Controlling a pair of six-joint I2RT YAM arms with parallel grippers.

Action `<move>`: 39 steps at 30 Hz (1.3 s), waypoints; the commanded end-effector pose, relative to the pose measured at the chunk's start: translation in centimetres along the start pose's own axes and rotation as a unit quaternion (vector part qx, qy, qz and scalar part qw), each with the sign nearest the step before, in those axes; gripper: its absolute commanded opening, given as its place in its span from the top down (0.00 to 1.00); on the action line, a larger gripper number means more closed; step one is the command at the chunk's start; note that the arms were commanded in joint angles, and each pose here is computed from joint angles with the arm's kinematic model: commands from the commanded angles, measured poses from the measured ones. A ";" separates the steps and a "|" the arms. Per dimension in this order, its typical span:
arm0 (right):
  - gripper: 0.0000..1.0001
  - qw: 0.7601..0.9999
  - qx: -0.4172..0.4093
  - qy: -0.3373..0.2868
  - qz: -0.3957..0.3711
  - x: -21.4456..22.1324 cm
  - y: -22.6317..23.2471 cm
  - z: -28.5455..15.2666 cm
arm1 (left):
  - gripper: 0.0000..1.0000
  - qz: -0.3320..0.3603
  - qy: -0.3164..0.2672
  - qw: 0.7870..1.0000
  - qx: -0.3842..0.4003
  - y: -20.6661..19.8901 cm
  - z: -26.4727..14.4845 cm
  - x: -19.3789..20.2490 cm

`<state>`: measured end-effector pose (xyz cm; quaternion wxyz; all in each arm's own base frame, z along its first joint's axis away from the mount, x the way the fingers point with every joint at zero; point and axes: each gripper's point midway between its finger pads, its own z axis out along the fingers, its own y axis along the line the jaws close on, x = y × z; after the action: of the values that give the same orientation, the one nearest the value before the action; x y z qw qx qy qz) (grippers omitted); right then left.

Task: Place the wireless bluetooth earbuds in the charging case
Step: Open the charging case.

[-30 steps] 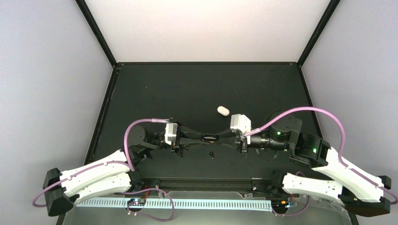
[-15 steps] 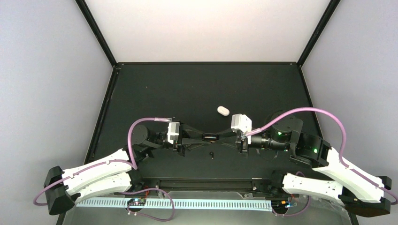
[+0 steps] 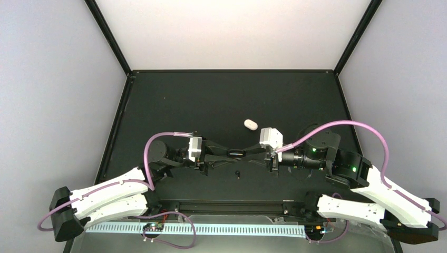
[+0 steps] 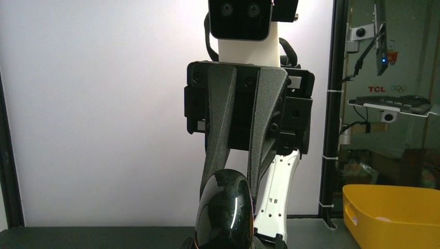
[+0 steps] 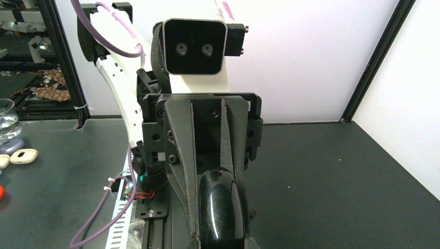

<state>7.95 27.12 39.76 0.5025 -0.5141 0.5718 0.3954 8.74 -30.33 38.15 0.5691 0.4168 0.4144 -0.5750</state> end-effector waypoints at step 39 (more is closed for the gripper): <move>0.99 0.999 -0.013 -0.020 0.027 1.0 0.1 1.9 | 0.77 0.005 -0.069 0.998 -0.005 0.2 0.6 -3.8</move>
<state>8.32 27.47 41.06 0.5327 -0.4849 0.5522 0.4197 9.17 -30.00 39.56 0.5836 0.3897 0.4036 -0.5870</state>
